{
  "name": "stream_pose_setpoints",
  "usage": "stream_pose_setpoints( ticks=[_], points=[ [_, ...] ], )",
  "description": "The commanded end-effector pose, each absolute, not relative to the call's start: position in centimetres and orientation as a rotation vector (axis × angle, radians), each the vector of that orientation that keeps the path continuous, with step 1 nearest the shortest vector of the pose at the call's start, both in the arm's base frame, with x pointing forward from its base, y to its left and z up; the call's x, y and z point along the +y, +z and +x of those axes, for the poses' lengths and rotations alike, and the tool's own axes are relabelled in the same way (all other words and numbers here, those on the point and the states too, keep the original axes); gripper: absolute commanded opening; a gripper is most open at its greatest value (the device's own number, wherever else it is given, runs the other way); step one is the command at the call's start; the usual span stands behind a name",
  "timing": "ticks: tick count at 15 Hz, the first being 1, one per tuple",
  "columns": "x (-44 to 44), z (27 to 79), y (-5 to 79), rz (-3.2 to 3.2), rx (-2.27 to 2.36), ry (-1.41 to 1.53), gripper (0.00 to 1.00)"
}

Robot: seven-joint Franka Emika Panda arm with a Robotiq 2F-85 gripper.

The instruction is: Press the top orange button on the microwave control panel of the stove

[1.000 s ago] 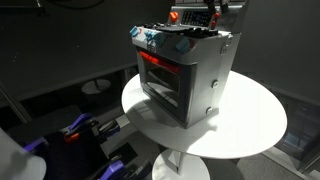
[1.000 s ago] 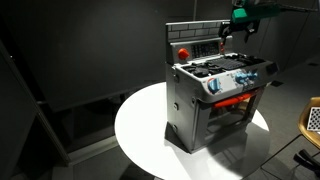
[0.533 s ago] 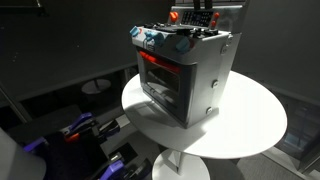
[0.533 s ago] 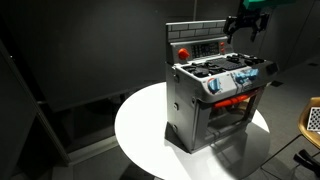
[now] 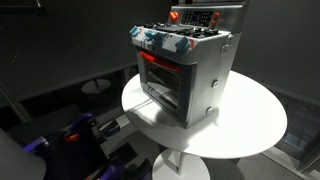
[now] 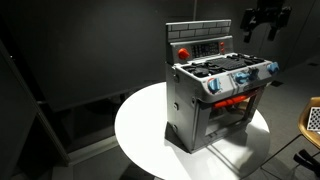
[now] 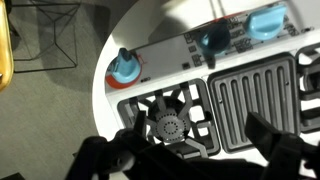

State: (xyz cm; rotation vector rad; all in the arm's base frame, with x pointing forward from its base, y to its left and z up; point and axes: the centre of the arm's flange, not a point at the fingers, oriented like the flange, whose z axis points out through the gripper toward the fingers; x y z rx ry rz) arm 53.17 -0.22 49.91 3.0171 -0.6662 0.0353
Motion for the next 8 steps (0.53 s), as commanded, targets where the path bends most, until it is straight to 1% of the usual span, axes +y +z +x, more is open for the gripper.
stream_pose_setpoints(
  ticks=[1, 6, 7, 8],
  points=[
    [-0.7, 49.6, 50.9, 3.086, -0.535, -0.031, 1.00],
    [-1.1, 48.1, 50.6, 3.097, -0.453, -0.078, 1.00],
    [-0.5, 49.5, 50.4, 3.074, -0.489, -0.060, 1.00],
    [-0.6, 49.3, 50.3, 3.075, -0.478, -0.066, 1.00]
  ],
)
